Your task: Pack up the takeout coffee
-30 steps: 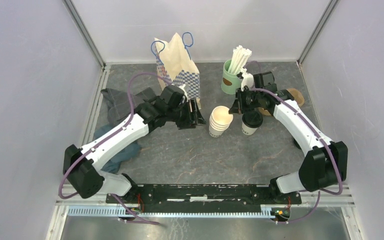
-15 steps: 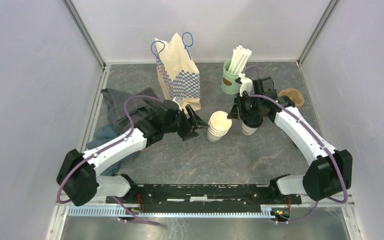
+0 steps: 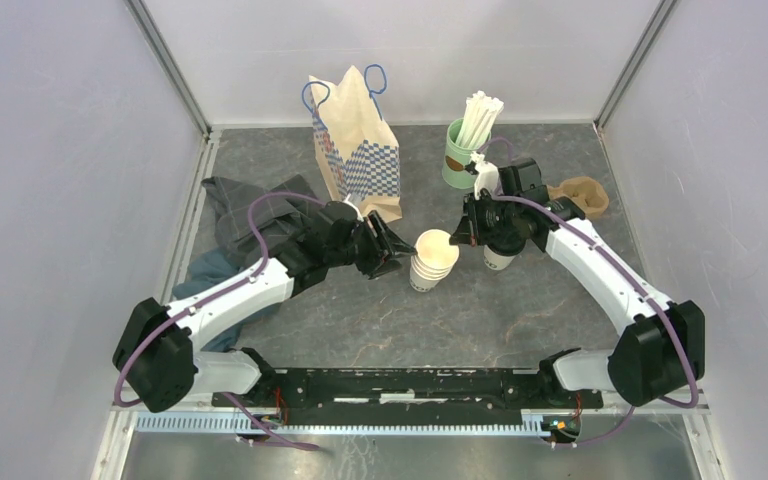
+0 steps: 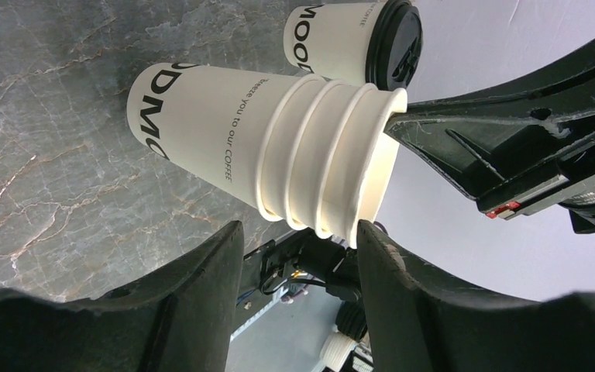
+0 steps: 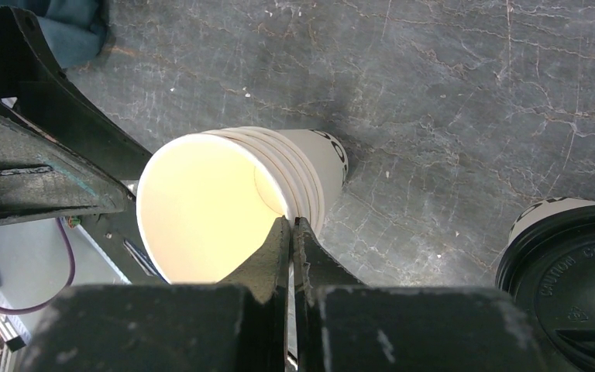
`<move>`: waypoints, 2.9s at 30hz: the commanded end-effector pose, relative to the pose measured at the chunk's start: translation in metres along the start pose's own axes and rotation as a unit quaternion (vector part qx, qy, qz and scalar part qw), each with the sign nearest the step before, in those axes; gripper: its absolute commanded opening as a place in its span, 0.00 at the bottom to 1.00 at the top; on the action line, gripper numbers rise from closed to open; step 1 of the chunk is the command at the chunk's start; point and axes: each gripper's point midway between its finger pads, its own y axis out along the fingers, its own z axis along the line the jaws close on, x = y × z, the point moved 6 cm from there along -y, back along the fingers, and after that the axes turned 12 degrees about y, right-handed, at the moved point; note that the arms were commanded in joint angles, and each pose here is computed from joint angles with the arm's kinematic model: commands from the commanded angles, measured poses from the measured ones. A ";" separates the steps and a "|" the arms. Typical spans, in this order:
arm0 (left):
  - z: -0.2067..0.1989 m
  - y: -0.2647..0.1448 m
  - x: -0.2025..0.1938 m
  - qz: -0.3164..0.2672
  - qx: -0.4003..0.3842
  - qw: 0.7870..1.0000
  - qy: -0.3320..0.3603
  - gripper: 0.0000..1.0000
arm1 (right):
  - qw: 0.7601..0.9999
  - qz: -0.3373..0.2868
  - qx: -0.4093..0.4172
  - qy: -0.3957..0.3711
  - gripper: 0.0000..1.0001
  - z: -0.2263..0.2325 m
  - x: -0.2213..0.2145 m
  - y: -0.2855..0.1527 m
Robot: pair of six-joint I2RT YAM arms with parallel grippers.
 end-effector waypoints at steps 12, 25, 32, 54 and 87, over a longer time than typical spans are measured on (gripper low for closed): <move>0.004 0.006 0.005 -0.003 0.010 1.000 0.000 0.59 | 0.999 -0.033 0.027 -0.003 0.00 0.018 0.002 -0.005; 0.037 0.023 0.003 0.015 0.094 0.994 0.053 0.55 | 0.996 -0.080 0.018 0.029 0.00 0.029 0.012 -0.020; 0.031 0.012 0.006 0.006 0.088 0.993 0.080 0.57 | 0.996 -0.081 -0.004 0.037 0.00 0.022 0.009 -0.018; 0.024 -0.007 0.006 -0.060 -0.106 0.985 0.119 0.86 | 0.993 -0.050 -0.024 0.102 0.00 0.019 0.003 -0.014; 0.038 0.024 0.005 0.027 -0.024 0.997 0.073 0.88 | 0.993 -0.094 -0.024 0.072 0.00 0.035 0.023 -0.037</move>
